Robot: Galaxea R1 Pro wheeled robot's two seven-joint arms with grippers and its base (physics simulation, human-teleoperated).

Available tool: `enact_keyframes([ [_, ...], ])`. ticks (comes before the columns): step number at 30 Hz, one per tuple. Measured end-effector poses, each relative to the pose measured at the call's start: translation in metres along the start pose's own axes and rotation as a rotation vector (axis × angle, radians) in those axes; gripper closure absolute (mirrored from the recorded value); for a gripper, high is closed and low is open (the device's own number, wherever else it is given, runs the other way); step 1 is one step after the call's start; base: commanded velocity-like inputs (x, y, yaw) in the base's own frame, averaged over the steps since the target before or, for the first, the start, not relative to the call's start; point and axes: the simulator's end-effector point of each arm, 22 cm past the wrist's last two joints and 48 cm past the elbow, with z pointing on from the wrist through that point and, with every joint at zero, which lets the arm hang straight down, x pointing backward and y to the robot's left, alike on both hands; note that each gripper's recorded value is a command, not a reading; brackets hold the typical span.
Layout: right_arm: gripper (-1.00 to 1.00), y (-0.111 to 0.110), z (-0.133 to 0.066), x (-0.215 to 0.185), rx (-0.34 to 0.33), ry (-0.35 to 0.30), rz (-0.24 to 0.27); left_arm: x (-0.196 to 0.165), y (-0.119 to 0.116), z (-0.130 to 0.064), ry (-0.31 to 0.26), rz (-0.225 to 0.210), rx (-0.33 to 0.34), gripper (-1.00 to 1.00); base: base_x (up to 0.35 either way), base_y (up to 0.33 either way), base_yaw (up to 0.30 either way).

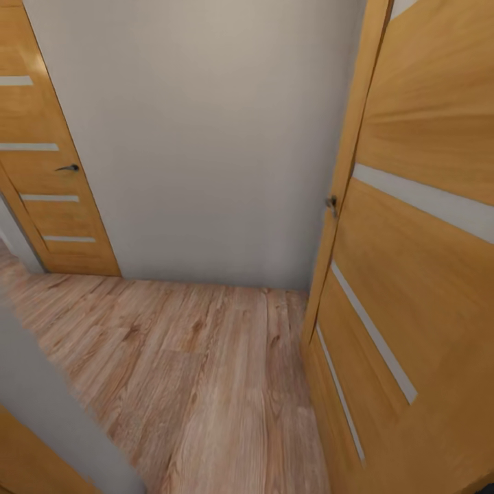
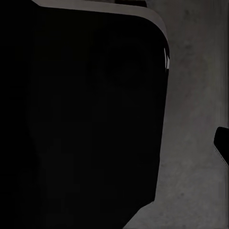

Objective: Move the two storage containers from the living room to the garage. In the garage, place one container on the floor and stack the other container on top of it (either order is fine).

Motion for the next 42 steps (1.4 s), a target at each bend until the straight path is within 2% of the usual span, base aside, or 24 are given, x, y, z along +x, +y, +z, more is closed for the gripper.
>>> enact_keyframes([
  [14,-1.0,0.0,0.0001,0.0003,0.0,0.001,0.0,-0.0008,-0.0013,0.0001,-0.004,0.001,0.002,-1.0,0.145,-0.022,0.001],
  [27,-1.0,0.0,0.0001,0.0002,0.0,0.001,-0.001,-0.0006,-0.0021,0.0,-0.003,0.001,0.003,-1.0,0.077,0.059,0.0],
  [42,-1.0,0.0,0.0,0.0002,0.0,0.001,-0.001,-0.0015,-0.0023,0.0,-0.007,0.002,0.003,-1.0,0.162,0.039,0.0],
])
